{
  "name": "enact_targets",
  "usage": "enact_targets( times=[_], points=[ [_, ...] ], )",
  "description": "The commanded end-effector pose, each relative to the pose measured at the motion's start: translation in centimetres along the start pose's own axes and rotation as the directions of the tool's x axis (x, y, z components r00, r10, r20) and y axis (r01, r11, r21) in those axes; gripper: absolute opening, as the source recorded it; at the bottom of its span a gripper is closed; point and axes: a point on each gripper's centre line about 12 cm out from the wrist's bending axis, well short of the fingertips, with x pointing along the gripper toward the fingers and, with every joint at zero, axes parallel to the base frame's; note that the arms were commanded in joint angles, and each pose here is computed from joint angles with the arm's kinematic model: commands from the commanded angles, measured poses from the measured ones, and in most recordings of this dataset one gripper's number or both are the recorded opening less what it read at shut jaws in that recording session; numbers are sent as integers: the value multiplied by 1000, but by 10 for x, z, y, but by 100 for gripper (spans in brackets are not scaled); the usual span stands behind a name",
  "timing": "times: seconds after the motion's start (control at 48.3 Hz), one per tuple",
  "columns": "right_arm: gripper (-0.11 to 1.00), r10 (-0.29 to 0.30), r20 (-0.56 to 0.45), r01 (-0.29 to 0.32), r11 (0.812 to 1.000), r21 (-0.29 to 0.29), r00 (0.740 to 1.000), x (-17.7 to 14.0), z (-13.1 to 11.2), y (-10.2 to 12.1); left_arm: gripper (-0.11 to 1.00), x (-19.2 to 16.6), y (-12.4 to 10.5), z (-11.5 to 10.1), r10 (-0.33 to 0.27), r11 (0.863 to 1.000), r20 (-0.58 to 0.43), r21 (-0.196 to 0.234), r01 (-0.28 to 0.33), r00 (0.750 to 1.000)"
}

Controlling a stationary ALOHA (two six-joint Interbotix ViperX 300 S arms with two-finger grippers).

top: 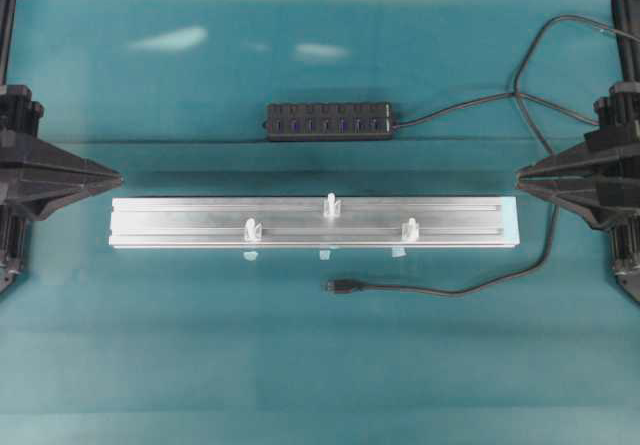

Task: Pass the USB cable through three rings with both arms.
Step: 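Move the right gripper to the black USB cable plug and grasp it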

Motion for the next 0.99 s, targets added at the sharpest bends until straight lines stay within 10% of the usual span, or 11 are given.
enact_targets(
  times=[0.0,0.31,0.766,0.972],
  points=[
    [0,20,11,-20,1000,17,1000,4,6,4,2,8,-4,19,-18,1000,37,-23,19,999],
    [-10,78,-304,-8,974,225,950,29,4,18,2,34,-5,33,-22,999,-43,-29,21,999],
    [-4,83,-506,36,975,221,858,79,-16,24,2,57,-8,34,-33,998,-109,-50,27,994],
    [27,83,-667,65,979,195,741,96,-36,27,48,56,-8,32,-33,998,-128,-51,26,991]
  ],
)
